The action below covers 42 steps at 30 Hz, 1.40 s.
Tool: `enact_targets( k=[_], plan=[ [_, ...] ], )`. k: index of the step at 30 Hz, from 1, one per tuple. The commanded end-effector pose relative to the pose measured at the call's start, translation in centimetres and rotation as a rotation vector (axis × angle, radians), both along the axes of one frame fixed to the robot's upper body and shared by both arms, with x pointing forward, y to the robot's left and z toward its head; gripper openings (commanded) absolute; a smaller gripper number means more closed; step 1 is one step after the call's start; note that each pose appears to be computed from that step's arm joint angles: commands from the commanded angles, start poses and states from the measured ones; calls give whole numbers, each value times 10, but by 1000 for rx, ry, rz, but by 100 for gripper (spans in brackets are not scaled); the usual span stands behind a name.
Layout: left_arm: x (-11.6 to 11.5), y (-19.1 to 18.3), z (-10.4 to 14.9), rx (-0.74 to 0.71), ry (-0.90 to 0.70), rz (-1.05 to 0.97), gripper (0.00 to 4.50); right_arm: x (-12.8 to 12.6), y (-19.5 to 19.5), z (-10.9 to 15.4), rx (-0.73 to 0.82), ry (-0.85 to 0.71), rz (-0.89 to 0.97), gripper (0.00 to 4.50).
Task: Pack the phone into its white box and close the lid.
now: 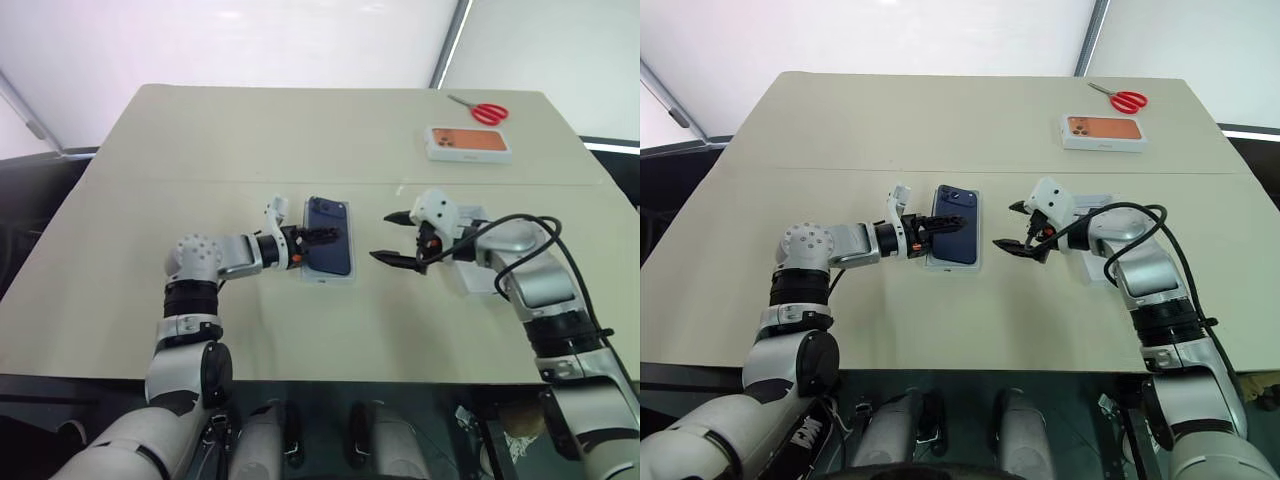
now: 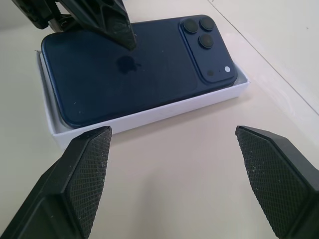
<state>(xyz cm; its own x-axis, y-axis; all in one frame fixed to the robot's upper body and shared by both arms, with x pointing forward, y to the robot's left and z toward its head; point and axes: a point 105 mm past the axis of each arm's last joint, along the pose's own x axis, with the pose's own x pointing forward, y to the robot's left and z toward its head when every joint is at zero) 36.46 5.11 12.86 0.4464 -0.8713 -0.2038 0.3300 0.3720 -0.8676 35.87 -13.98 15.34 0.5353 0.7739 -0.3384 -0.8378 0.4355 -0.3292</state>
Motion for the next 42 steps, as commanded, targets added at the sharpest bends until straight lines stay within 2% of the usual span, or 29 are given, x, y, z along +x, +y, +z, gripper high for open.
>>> enact_targets(
  k=[1, 11, 17, 26, 27, 28, 32, 33, 34, 35, 37, 42],
  plan=[
    [1, 6, 5, 29, -36, 13, 320, 3, 6, 12, -2, -52, 22, 418],
    [5, 20, 16, 61, -76, 49, 320, 9, 13, 11, 1, -58, 31, 418],
    [-2, 24, 25, 72, -106, 24, 320, 12, 16, 10, 3, -61, 34, 418],
    [6, 61, 32, 163, -178, 147, 320, 15, 17, 11, 10, -68, 20, 418],
    [7, 65, 31, 167, -181, 162, 269, 14, 16, 10, 13, -59, 18, 363],
    [8, 69, 31, 170, -186, 178, 245, 14, 15, 10, 9, -58, 13, 336],
    [11, 75, 28, 183, -194, 215, 34, 17, 13, 10, 6, -65, 5, 119],
    [12, 75, 26, 197, -205, 221, 0, 18, 13, 10, 3, -71, 2, 64],
    [13, 75, 20, 241, -202, 222, 0, 21, 12, 9, -13, -75, -14, 19],
    [13, 74, 14, 273, -200, 222, 0, 23, 11, 8, -24, -78, -26, 4],
    [14, 68, 11, 276, -193, 218, 0, 31, 6, -4, -102, -102, -66, 4],
    [18, 61, -1, 357, -195, 213, 0, 27, 19, -20, -124, -94, -38, 4]
  ],
)
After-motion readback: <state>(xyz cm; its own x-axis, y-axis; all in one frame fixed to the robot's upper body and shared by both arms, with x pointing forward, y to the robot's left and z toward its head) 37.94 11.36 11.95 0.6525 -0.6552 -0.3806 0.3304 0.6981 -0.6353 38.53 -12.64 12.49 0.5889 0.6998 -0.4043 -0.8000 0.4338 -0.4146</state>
